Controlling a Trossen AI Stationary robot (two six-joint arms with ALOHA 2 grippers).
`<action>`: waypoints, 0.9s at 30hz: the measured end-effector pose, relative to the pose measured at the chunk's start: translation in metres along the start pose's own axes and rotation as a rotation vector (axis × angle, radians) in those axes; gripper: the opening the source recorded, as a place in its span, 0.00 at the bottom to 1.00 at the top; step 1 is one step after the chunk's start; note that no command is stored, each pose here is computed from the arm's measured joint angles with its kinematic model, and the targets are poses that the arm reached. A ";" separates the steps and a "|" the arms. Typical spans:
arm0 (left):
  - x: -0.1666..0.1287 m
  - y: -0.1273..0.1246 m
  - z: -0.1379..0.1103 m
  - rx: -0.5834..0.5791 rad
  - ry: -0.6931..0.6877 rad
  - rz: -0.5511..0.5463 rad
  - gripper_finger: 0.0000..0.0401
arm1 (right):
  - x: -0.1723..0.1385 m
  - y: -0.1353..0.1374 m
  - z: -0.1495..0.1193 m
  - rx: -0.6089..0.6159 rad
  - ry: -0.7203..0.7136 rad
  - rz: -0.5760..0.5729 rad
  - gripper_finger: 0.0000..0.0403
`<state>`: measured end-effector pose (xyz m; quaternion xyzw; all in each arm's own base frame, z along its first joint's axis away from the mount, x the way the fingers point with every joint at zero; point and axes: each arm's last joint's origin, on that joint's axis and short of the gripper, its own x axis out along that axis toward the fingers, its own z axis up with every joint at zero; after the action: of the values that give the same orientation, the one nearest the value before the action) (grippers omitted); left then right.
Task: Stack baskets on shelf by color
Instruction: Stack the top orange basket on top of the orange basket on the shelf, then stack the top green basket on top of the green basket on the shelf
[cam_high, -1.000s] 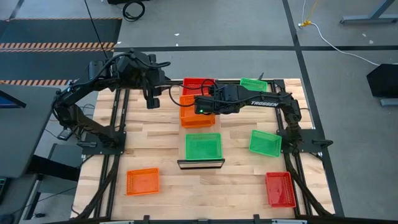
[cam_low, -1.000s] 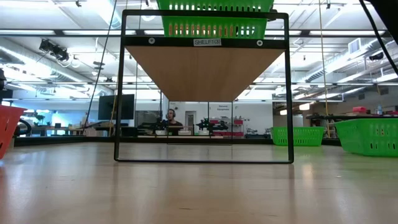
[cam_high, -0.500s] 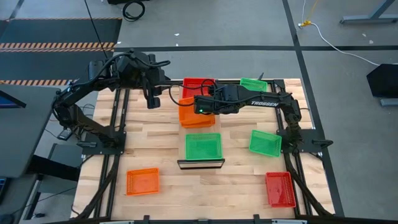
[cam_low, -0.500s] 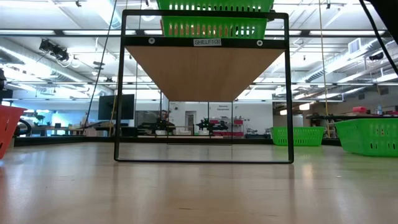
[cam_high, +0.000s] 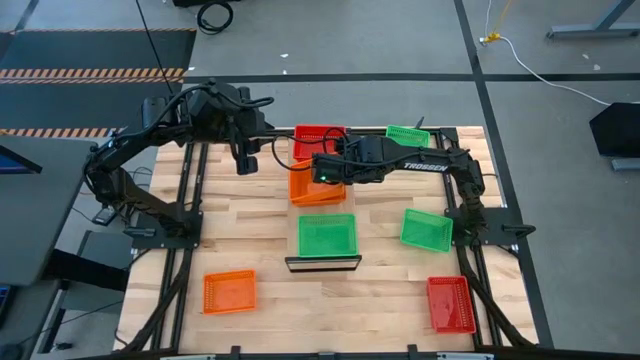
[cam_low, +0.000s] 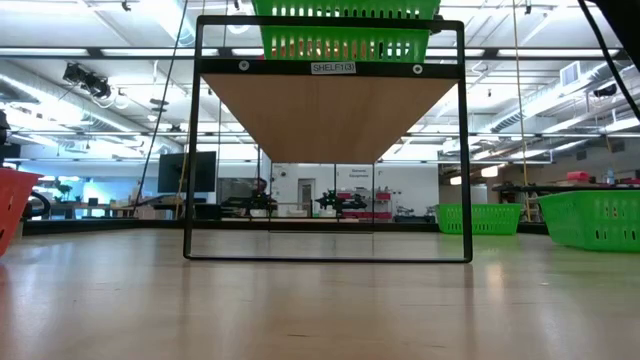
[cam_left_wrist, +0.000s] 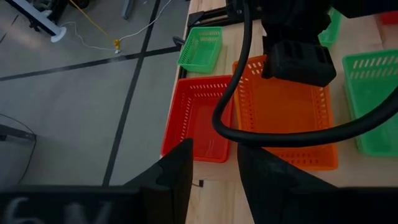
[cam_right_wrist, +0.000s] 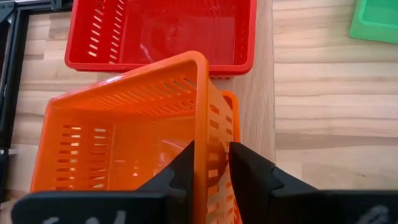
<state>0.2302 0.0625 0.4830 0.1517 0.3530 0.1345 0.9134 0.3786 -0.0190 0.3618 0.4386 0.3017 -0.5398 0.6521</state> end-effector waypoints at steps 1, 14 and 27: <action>0.000 0.000 0.000 -0.002 0.000 -0.001 0.33 | 0.000 0.000 0.000 -0.001 0.002 0.000 0.22; 0.000 0.000 0.000 -0.010 -0.004 -0.015 0.33 | 0.011 -0.003 -0.008 -0.027 0.051 -0.041 0.31; 0.000 -0.001 0.000 -0.034 -0.003 -0.021 0.33 | -0.027 -0.035 0.018 -0.125 -0.047 -0.035 0.35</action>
<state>0.2306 0.0620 0.4825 0.1329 0.3507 0.1307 0.9177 0.3370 -0.0243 0.3850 0.3790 0.3272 -0.5414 0.6754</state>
